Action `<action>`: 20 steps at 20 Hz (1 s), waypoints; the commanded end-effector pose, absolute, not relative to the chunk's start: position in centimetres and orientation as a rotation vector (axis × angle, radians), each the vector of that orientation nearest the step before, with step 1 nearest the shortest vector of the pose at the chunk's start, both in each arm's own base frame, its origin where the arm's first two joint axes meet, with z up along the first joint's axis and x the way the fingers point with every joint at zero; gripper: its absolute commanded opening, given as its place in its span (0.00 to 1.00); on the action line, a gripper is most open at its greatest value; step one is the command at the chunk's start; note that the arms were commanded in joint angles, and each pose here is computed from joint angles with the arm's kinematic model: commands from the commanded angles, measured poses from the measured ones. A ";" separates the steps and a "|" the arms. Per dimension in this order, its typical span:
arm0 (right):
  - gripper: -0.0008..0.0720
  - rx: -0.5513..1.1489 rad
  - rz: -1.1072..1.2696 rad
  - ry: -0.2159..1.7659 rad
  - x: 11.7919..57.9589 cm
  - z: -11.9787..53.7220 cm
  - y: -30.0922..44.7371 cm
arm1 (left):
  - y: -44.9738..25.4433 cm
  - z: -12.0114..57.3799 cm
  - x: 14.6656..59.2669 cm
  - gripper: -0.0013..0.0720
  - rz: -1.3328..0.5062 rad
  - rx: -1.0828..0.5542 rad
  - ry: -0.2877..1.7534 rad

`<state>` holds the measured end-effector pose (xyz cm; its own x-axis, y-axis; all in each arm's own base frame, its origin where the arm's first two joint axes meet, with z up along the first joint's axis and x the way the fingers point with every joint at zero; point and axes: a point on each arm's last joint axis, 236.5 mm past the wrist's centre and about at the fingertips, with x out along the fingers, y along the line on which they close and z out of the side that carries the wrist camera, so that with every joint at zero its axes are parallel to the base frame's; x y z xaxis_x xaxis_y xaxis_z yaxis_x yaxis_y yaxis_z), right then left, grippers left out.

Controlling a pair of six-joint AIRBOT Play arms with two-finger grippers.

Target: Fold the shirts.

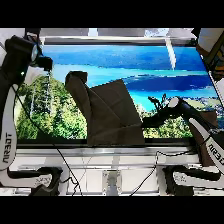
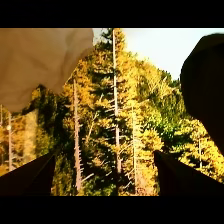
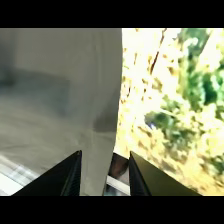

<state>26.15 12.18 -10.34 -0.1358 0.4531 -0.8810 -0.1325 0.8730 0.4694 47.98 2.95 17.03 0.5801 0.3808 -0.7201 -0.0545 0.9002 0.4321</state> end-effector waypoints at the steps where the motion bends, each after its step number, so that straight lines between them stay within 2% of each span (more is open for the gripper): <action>1: 0.48 0.323 0.516 1.610 25.8 -11.2 12.8 | 3.0 15.8 44.1 0.96 0.240 0.377 1.023; 6: 0.48 0.436 0.538 1.479 28.7 -10.1 14.9 | 0.5 14.5 43.5 0.96 0.146 0.294 1.050; 10: 0.47 0.473 0.539 1.452 29.3 -9.7 15.4 | -0.4 14.2 43.4 0.96 0.114 0.275 1.057; 11: 0.45 0.479 0.540 1.451 29.3 -9.7 15.5 | -0.4 14.2 43.4 0.96 0.114 0.275 1.057; 13: 0.06 0.487 0.563 1.432 29.6 -9.3 15.9 | -0.4 14.2 43.4 0.96 0.114 0.275 1.057; 15: 0.05 0.511 0.565 1.415 30.0 -9.0 16.1 | -0.4 14.2 43.4 0.96 0.112 0.272 1.058; 17: 0.05 0.466 0.556 1.394 31.1 -8.4 15.3 | -1.1 14.0 43.3 0.96 0.088 0.249 1.064; 20: 0.05 0.419 0.467 1.277 35.5 -5.0 11.1 | -3.5 13.4 43.1 0.96 0.008 0.175 1.078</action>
